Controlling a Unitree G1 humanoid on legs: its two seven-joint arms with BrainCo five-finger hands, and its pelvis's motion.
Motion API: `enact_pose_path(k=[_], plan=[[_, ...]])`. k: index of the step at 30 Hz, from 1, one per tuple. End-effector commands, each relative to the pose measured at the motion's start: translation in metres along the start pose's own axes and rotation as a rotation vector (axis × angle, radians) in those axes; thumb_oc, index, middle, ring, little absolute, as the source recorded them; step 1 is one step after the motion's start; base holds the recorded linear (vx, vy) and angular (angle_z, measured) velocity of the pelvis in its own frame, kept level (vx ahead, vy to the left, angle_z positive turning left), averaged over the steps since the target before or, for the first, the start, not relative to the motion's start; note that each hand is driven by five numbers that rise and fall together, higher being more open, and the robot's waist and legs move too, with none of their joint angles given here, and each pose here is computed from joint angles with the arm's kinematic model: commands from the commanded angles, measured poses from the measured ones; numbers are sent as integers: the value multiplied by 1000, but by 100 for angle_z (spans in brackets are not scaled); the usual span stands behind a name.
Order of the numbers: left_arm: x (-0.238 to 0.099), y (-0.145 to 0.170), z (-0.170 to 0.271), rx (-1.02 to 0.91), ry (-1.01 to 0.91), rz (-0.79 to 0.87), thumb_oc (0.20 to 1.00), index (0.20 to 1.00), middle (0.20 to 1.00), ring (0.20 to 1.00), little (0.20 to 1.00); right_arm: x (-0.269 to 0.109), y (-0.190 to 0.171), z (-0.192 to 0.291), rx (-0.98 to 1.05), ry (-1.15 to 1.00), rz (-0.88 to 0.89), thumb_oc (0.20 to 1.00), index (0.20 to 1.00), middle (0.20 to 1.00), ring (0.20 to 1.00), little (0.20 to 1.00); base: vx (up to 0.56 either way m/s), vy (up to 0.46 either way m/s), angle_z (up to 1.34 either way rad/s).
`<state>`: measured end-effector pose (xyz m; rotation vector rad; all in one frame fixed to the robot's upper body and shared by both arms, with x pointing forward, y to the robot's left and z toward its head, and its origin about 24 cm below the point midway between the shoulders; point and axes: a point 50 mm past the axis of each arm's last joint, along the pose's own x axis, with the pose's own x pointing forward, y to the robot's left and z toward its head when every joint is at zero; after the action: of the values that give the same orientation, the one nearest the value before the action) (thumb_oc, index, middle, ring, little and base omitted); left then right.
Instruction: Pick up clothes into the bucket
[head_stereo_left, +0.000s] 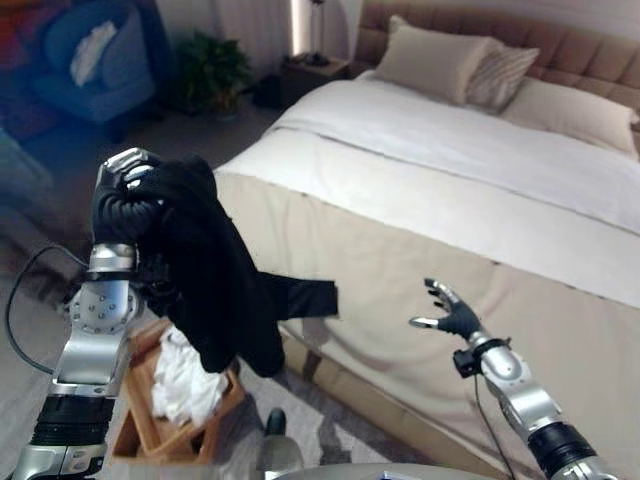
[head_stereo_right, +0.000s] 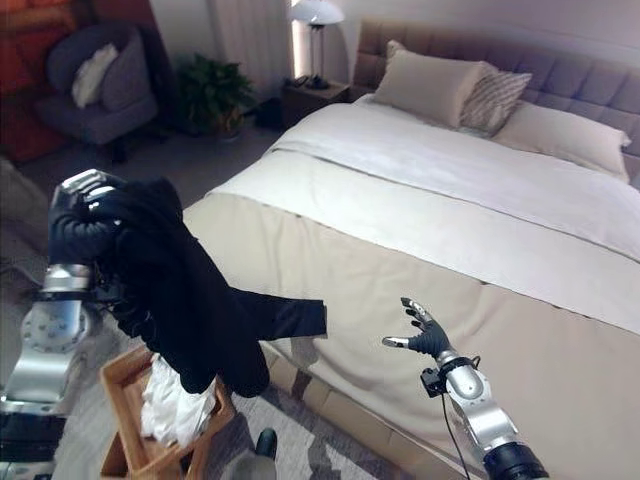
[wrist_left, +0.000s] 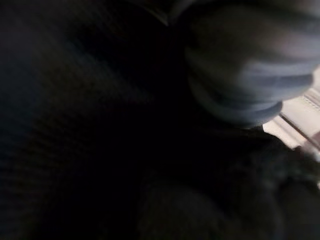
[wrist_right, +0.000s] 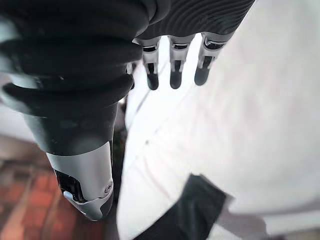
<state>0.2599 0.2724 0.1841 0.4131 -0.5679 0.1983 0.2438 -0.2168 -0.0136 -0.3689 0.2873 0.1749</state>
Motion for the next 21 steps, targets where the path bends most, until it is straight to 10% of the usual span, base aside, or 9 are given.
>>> enact_pose_path(k=[1, 21], plan=[[27, 29, 34, 74, -198, 117, 200, 200, 200, 200, 200, 13, -7, 46, 36, -210, -29, 1000, 1000, 1000, 1000, 1000, 24, 112, 40], [55, 25, 55, 154, -281, 95, 200, 200, 200, 200, 200, 11, 14, 41, 48, -189, 5, 1000, 1000, 1000, 1000, 1000, 8, 199, 38]])
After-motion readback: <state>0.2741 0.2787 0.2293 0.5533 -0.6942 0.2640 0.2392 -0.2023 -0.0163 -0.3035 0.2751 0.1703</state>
